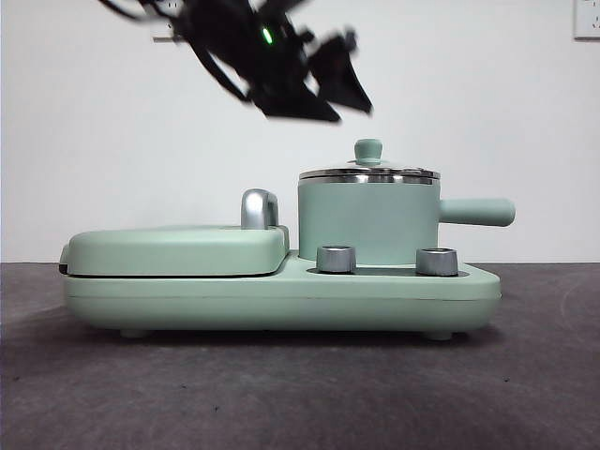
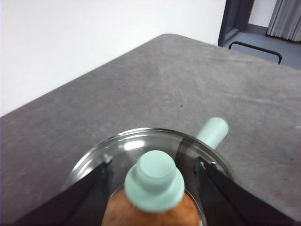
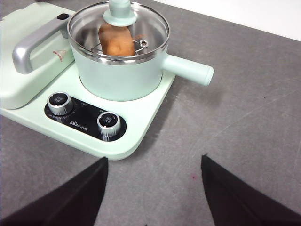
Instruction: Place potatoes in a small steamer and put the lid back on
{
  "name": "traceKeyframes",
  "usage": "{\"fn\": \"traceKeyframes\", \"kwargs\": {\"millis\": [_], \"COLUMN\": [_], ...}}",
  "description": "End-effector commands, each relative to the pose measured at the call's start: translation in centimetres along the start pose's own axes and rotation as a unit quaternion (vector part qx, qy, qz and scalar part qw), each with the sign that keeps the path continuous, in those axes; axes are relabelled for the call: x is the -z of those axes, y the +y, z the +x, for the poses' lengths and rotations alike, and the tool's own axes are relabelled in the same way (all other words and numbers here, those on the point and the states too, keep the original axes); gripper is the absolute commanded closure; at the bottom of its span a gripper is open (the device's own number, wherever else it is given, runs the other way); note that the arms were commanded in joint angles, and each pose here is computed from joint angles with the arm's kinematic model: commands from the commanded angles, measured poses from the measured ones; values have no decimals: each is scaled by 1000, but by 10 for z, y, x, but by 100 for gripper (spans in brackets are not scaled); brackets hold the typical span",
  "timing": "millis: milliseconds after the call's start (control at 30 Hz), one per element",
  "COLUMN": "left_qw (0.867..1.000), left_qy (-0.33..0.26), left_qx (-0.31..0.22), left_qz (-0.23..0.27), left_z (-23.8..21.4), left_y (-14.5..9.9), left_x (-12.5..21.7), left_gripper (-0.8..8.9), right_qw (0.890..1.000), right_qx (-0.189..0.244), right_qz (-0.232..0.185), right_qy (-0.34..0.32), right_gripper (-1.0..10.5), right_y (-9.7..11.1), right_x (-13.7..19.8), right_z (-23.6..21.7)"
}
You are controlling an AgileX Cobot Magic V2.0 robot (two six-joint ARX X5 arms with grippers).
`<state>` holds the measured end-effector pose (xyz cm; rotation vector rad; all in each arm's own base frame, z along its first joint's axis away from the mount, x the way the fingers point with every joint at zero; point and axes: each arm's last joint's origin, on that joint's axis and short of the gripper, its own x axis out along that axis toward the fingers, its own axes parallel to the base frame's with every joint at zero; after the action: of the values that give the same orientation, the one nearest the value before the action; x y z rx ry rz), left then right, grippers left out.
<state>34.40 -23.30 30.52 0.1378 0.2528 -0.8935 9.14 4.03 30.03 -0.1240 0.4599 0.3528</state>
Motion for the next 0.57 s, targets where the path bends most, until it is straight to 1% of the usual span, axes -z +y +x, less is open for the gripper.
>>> {"fn": "traceKeyframes", "kwargs": {"millis": [33, 233, 333, 433, 567], "left_qw": [1000, 996, 993, 991, 987], "left_qy": [8, 28, 36, 41, 39], "left_qx": [-10, -41, -60, -78, -101], "left_qz": [-17, -75, -91, -99, -117], "left_z": [-19, -70, -96, -122, -158], "left_y": [4, 19, 23, 24, 17], "left_x": [-13, -29, -31, -26, -8], "left_gripper": [534, 534, 534, 534, 534], "right_qw": [1000, 1000, 1000, 1000, 1000], "right_qx": [-2, -2, -2, -2, -3], "right_qz": [0, 0, 0, 0, 0], "right_qy": [2, 6, 6, 6, 6], "right_gripper": [642, 642, 642, 642, 642], "right_y": [1, 1, 1, 1, 1], "right_x": [-1, 0, 0, 0, 0], "right_z": [0, 0, 0, 0, 0]}}
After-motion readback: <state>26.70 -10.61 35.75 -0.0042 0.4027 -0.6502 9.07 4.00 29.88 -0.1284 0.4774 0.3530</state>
